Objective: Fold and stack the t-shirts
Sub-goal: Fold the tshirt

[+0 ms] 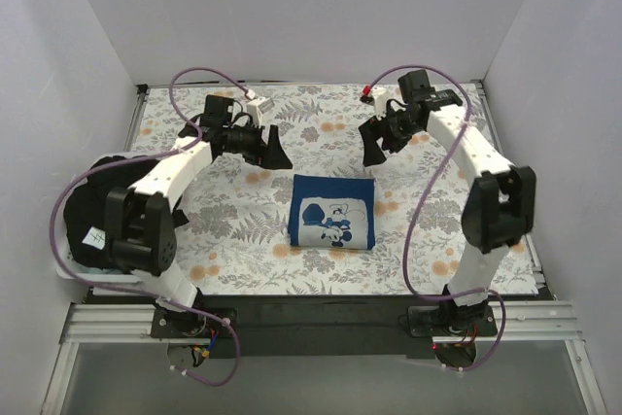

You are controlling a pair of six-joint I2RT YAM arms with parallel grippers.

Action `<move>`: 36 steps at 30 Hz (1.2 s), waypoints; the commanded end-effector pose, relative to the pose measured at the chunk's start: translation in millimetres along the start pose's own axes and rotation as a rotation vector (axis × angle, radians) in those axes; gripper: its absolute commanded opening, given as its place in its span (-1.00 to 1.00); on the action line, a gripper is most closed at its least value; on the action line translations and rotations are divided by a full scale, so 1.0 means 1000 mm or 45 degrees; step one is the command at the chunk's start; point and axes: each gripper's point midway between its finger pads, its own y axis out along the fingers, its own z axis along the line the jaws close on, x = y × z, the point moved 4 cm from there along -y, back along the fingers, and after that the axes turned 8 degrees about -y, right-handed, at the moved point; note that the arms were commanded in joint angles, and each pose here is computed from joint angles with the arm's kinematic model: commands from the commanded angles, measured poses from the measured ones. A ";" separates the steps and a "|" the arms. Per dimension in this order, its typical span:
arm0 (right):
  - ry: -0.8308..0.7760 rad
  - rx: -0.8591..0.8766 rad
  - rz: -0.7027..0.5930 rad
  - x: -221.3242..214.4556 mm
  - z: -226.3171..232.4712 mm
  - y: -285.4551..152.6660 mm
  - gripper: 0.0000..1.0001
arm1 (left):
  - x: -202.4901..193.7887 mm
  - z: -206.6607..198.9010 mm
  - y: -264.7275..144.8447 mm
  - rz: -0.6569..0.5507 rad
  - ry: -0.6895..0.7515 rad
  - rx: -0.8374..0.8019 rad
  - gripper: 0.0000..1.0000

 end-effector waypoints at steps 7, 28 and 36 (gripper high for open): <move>0.491 0.721 -0.228 -0.026 0.155 -0.023 0.97 | -0.069 -0.138 -0.014 0.031 -0.398 -0.554 0.60; 1.027 0.714 0.177 -0.126 0.131 0.087 0.97 | -0.162 -0.036 0.081 0.397 -1.251 -0.120 0.54; 0.797 0.724 0.105 -0.120 0.146 0.043 0.97 | -0.130 -0.030 0.038 0.169 -1.072 -0.085 0.50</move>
